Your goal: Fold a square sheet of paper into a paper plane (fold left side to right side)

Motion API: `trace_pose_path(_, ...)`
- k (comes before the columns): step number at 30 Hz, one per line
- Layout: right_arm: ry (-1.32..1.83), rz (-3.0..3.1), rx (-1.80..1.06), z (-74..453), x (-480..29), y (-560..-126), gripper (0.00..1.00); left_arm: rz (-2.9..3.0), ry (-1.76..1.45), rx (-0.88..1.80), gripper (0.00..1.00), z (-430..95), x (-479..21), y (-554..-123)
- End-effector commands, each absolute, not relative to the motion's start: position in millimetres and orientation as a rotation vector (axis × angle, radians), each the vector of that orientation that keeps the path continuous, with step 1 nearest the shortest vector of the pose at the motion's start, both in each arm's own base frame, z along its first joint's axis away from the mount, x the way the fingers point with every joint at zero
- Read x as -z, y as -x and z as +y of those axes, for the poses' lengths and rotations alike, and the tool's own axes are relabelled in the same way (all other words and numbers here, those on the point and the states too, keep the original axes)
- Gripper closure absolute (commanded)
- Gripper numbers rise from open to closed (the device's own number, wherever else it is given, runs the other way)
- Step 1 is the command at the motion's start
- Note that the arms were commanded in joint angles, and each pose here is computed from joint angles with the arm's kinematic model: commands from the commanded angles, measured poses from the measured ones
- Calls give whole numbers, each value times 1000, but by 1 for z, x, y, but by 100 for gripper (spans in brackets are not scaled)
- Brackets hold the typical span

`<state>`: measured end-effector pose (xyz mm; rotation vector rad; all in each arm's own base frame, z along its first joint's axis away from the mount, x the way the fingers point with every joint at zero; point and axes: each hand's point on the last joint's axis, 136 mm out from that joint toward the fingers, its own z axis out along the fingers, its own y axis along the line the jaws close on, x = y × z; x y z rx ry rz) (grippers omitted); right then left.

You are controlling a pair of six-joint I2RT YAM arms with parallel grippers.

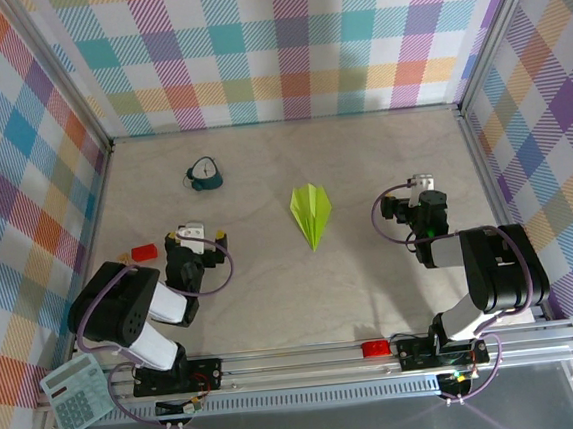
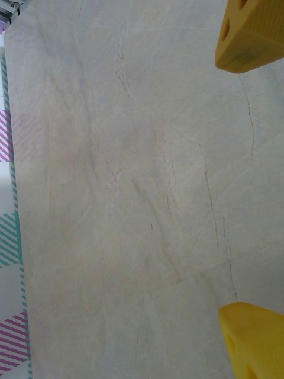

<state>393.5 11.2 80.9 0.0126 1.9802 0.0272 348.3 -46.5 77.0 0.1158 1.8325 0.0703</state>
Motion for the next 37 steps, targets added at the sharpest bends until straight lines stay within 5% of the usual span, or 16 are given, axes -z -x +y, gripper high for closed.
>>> trace_pose_path(1, -6, 1936, -35, 11, -92, -398, 1, 1745, -76, -66, 0, -41, -98, -363)
trace_pose_path(14, -6, 1936, -35, 11, -92, -398, 1, 1907, 215, -145, 0, 9, -86, -394)
trace_pose_path(37, -4, 1937, -35, 11, -92, -398, 1, 1904, 211, -146, 0, 9, -87, -394)
